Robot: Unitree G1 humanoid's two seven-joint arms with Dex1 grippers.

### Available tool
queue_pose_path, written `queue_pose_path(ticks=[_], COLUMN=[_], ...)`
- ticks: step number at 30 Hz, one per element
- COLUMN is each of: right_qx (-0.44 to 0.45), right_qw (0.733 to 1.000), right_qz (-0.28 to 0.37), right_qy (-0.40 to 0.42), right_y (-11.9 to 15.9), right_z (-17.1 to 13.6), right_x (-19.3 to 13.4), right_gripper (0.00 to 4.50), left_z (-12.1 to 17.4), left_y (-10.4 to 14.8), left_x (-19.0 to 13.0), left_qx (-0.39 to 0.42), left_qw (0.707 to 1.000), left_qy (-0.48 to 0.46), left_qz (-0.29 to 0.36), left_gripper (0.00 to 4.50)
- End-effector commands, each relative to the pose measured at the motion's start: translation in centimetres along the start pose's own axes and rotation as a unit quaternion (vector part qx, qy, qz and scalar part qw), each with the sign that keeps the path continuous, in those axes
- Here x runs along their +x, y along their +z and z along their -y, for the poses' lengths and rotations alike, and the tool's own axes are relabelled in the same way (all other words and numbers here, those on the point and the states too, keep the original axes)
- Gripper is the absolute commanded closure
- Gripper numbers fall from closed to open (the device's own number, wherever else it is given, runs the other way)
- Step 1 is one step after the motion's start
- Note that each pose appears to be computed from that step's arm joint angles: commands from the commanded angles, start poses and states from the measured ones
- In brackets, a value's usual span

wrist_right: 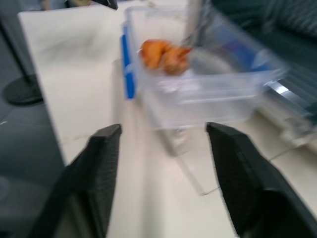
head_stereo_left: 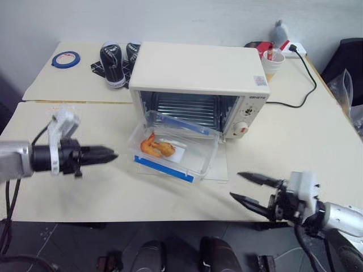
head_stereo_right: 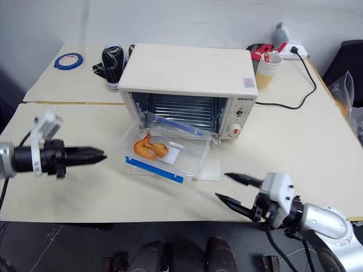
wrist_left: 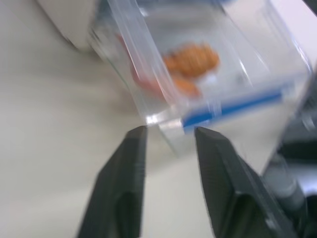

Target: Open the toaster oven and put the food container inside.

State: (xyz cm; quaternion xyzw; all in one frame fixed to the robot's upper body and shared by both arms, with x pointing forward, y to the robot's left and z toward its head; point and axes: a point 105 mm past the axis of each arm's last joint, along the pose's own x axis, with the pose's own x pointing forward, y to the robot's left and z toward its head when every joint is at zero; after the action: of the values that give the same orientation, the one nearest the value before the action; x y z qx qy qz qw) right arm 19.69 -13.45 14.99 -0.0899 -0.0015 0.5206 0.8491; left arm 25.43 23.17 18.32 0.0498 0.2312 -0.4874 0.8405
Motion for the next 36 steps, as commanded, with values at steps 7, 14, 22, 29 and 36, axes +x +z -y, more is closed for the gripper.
queue_pose_path(ticks=[7, 14, 22, 29, 36], right_qx=[0.028, 0.024, -0.055, -0.112, -0.139], right_qw=[0.998, 0.998, 0.992, 0.979, 0.970], right_qz=[0.017, 0.055, 0.049, 0.049, 0.075], right_qy=[0.046, 0.010, -0.101, -0.160, -0.184], right_y=[-0.7, 0.5, 1.7, 2.4, 3.0], right_z=[-2.8, -1.6, 4.7, 9.7, 12.8], right_x=[5.8, 8.0, 7.5, 8.0, 10.5], right_gripper=[4.47, 4.47, 4.47, 4.47, 4.47], left_z=[-0.7, 0.2, -1.1, -1.7, -3.8], left_y=[-1.6, -0.4, 2.4, 4.3, 7.0], left_x=[1.9, 5.0, 9.8, 12.8, 15.5], left_qx=[0.139, 0.144, 0.109, 0.103, 0.101], left_qw=[0.987, 0.983, 0.982, 0.973, 0.951], left_qy=[-0.053, -0.084, -0.025, 0.023, 0.115], left_qz=[0.059, 0.074, 0.152, 0.206, 0.267], left_gripper=[4.50, 4.50, 4.50, 4.50, 4.50])
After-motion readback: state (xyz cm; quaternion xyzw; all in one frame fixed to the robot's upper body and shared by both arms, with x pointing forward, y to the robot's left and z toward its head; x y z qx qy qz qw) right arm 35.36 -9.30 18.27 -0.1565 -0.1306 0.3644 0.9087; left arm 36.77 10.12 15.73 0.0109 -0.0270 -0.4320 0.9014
